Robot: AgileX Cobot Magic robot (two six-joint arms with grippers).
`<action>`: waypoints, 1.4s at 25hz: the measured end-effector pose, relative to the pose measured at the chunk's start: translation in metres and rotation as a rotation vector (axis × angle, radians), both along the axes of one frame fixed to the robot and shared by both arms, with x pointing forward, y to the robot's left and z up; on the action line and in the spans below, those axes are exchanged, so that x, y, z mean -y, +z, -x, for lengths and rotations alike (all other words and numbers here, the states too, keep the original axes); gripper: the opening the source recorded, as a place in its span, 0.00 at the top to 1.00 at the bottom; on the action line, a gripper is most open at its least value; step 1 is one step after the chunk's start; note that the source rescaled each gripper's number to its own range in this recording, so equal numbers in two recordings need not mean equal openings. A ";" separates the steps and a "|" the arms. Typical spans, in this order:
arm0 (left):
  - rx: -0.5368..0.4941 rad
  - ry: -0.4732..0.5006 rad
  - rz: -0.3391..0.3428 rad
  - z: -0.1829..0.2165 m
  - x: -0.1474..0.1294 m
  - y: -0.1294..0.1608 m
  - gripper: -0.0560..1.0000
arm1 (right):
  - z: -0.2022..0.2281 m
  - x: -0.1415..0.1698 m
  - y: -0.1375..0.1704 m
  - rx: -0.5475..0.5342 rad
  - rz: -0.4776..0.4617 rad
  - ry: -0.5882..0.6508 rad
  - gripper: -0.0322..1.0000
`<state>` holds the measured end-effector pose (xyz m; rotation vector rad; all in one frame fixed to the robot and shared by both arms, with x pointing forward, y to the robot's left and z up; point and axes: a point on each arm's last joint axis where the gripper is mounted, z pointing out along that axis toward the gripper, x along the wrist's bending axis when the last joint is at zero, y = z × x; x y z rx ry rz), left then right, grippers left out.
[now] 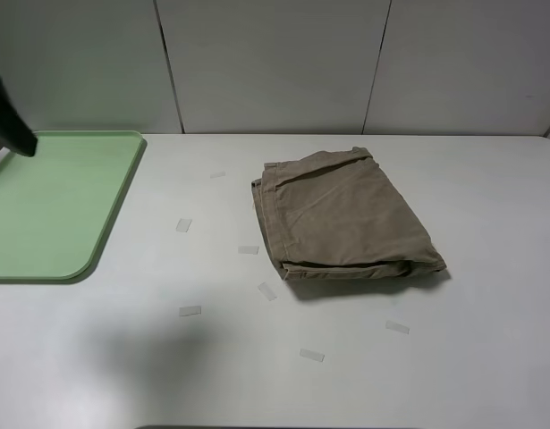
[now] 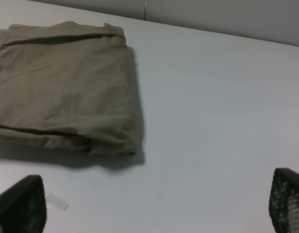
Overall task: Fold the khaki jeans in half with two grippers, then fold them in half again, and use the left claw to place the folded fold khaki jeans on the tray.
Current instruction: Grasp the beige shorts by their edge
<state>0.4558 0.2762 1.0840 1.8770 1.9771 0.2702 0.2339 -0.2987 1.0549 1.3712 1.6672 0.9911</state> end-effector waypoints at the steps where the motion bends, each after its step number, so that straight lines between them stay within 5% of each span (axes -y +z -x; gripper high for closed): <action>1: -0.003 -0.023 0.004 -0.009 0.008 -0.006 0.09 | 0.000 0.000 0.000 0.000 0.000 0.000 0.00; 19: -0.014 -0.240 0.096 -0.084 0.182 -0.122 0.09 | 0.000 0.000 0.000 0.000 0.004 -0.003 0.00; 35: -0.004 -0.214 0.150 -0.100 0.245 -0.205 0.09 | 0.000 0.000 0.000 0.000 0.000 0.000 0.00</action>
